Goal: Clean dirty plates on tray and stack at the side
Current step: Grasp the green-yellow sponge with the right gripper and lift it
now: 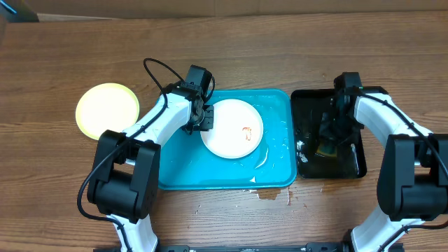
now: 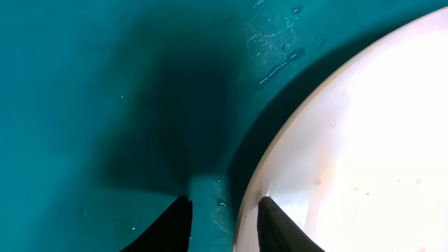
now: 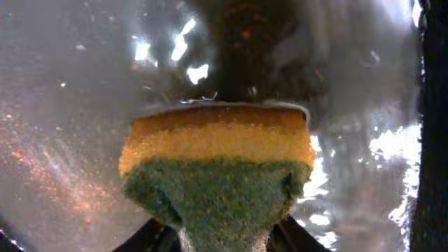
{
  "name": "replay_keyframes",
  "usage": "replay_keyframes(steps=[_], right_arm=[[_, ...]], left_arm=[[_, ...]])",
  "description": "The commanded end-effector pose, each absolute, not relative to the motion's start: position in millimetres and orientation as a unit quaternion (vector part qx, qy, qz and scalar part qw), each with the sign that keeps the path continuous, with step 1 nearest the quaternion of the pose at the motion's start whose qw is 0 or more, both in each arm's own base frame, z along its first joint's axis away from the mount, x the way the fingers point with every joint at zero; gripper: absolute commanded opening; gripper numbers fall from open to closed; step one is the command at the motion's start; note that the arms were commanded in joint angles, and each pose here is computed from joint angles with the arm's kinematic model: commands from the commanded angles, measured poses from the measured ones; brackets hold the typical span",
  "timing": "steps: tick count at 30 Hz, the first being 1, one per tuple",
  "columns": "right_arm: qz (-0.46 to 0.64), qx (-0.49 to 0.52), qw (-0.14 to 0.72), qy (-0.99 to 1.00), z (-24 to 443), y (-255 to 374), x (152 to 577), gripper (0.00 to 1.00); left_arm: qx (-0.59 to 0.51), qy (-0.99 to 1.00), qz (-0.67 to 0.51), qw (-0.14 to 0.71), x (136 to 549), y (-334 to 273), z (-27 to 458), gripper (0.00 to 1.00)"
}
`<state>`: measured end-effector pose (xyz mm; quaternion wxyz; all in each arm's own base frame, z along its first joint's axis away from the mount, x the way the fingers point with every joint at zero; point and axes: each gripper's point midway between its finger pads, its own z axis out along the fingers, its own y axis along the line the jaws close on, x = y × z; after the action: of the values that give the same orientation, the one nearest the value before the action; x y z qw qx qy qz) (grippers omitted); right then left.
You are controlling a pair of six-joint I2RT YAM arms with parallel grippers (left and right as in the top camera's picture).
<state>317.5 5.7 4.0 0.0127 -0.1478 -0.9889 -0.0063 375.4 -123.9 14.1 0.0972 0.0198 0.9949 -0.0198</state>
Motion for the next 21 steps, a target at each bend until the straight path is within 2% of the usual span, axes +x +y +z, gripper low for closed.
replay_keyframes(steps=[1,3,9,10,11,12,14,21], right_arm=[[-0.011,-0.145,-0.004,-0.989,7,8,329,0.42],[-0.014,-0.145,-0.024,-0.989,8,8,338,0.44],[-0.019,-0.142,-0.049,-0.988,9,10,351,0.45],[-0.019,-0.141,-0.047,-0.989,8,11,350,0.45],[-0.018,-0.141,-0.045,-0.989,8,12,349,0.45],[-0.018,-0.140,-0.043,-0.989,8,12,348,0.45],[-0.017,-0.140,-0.038,-0.989,8,12,345,0.46],[-0.013,-0.139,-0.014,-0.990,7,12,334,0.51]], left_arm=[[0.019,0.995,-0.011,0.093,373,-123,9,0.42],[0.019,0.995,-0.013,0.095,374,-124,9,0.48],[0.019,0.993,-0.020,0.116,384,-127,11,0.49],[0.019,0.992,-0.021,0.119,385,-128,11,0.47],[0.019,0.992,-0.022,0.120,386,-128,11,0.40],[0.019,0.992,-0.022,0.120,386,-128,12,0.22],[0.019,0.993,-0.022,0.119,385,-128,11,0.04],[0.016,0.998,-0.008,0.064,359,-120,6,0.04]])
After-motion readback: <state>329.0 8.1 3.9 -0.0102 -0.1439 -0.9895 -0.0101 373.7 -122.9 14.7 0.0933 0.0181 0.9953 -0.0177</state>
